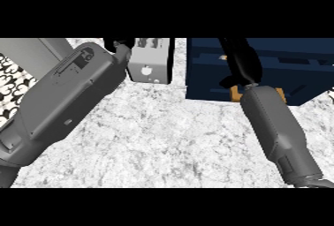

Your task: Pick up the can, place it into the drawer and close the drawer

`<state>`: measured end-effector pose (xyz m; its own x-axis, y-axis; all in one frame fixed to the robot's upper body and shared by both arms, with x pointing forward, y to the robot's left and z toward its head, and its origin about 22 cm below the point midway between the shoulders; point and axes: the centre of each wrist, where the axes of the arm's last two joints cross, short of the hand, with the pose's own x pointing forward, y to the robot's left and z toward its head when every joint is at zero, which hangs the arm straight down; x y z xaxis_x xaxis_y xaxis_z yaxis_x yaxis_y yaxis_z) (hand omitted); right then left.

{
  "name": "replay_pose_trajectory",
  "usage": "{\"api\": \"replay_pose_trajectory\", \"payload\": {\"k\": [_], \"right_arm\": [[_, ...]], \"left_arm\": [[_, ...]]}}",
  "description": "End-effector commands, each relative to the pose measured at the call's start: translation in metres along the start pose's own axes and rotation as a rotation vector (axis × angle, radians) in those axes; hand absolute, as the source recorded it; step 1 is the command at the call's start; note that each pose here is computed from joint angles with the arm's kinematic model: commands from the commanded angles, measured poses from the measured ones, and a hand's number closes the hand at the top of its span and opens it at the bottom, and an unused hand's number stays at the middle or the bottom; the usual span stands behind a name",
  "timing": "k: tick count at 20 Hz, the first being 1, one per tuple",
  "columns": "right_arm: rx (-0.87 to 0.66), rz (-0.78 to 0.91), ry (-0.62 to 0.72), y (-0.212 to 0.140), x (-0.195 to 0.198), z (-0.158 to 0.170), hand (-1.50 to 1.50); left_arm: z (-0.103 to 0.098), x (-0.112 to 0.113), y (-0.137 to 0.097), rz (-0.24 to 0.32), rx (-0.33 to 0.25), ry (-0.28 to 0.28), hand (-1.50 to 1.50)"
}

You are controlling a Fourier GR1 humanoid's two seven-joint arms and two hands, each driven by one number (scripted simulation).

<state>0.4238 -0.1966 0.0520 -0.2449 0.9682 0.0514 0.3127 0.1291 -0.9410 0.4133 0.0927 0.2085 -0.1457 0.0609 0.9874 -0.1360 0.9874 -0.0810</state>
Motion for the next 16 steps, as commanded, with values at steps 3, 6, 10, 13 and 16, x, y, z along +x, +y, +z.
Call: {"api": "replay_pose_trajectory", "payload": {"k": [3,6,10,13,16], "right_arm": [[-0.021,-0.012,0.056,0.007,-0.008,-0.009,-1.5],[-0.059,0.007,0.077,0.008,-0.014,-0.01,-1.5],[-0.109,0.021,0.079,-0.009,-0.01,-0.03,-1.5],[-0.101,0.046,0.076,-0.014,-0.019,-0.034,-1.5],[-0.13,0.056,0.105,-0.035,-0.028,-0.047,-1.5]], "left_arm": [[0.006,0.012,0.006,0.015,-0.008,0.008,-1.5],[0.003,0.012,0.025,0.009,-0.009,-0.015,-1.5],[0.008,0.013,0.017,0.008,-0.033,-0.025,-1.5],[0.008,0.018,0.027,0.01,-0.024,-0.021,-1.5],[0.01,0.019,0.029,0.014,-0.029,-0.005,-1.5]]}}
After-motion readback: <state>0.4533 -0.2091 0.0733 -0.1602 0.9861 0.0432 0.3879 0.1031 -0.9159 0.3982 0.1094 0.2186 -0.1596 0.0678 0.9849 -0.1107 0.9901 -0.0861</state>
